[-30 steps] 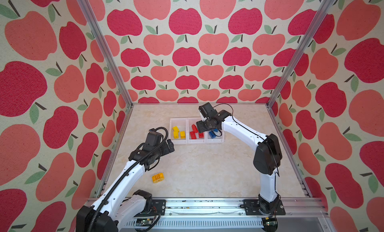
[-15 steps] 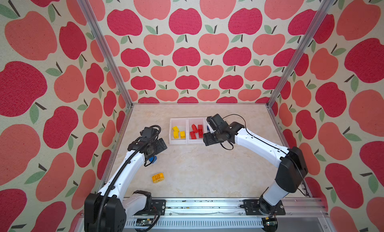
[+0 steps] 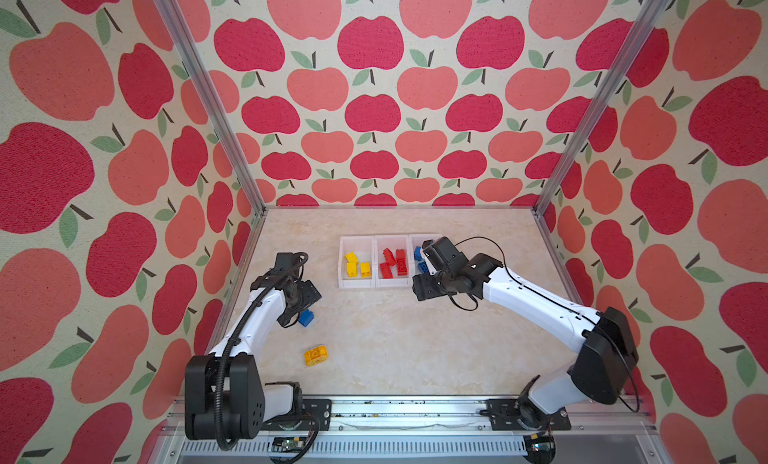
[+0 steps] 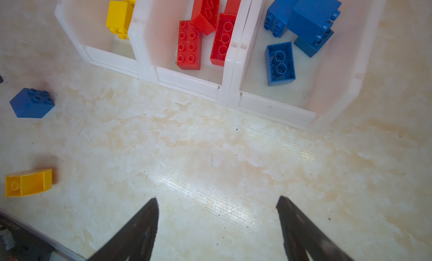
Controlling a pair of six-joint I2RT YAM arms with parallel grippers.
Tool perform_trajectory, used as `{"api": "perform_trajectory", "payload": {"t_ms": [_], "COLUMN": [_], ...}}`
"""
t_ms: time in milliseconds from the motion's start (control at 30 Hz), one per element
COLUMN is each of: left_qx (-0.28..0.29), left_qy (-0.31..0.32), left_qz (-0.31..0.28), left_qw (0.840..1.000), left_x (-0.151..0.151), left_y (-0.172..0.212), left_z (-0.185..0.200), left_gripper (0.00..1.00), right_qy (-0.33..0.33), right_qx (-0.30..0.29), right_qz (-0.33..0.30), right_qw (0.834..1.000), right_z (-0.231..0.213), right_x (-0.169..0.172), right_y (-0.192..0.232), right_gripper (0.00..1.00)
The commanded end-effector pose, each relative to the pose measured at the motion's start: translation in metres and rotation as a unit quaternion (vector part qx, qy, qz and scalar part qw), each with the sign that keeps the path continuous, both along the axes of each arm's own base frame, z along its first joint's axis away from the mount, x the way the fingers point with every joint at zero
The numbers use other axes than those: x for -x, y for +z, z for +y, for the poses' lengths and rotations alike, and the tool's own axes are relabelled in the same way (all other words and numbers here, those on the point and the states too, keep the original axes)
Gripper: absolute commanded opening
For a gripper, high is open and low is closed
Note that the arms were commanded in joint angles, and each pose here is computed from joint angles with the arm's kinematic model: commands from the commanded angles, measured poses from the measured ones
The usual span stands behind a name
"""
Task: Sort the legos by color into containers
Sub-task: 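Lower the left gripper onto the blue brick and close on it, then lift the blue brick with the left gripper and carry it over the blue compartment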
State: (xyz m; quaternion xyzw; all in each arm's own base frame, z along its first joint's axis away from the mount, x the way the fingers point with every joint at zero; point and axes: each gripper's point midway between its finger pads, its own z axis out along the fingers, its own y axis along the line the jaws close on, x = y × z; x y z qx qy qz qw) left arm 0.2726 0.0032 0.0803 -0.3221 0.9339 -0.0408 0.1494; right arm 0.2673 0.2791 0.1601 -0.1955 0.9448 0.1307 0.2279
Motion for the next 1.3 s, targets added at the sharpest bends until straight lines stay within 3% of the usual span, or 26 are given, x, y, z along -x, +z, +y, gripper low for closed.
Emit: {"api": "perform_trajectory", "payload": {"t_ms": [0,567,1267], "left_qx": [0.016,0.036,0.032], "left_qy": [0.013,0.037,0.031], "left_qz": [0.007,0.066,0.082], "left_qw": [1.0,0.996,0.996], "left_x": [-0.006,-0.005,-0.001], "left_y": [-0.003,-0.048,-0.059], "left_z": [-0.001,0.0,-0.003], "left_gripper": [0.86,0.79,0.49], "right_qy": [-0.012,-0.018,-0.026], "right_qx": [-0.006,-0.005,-0.005], "right_qz": [-0.001,0.005,0.014], "right_qw": [1.0,1.0,1.0], "right_z": [-0.006,-0.009,-0.012], "right_x": [0.003,0.004,0.005], "right_y": [0.005,0.002,-0.005], "right_gripper": [0.83,0.83,0.83]}}
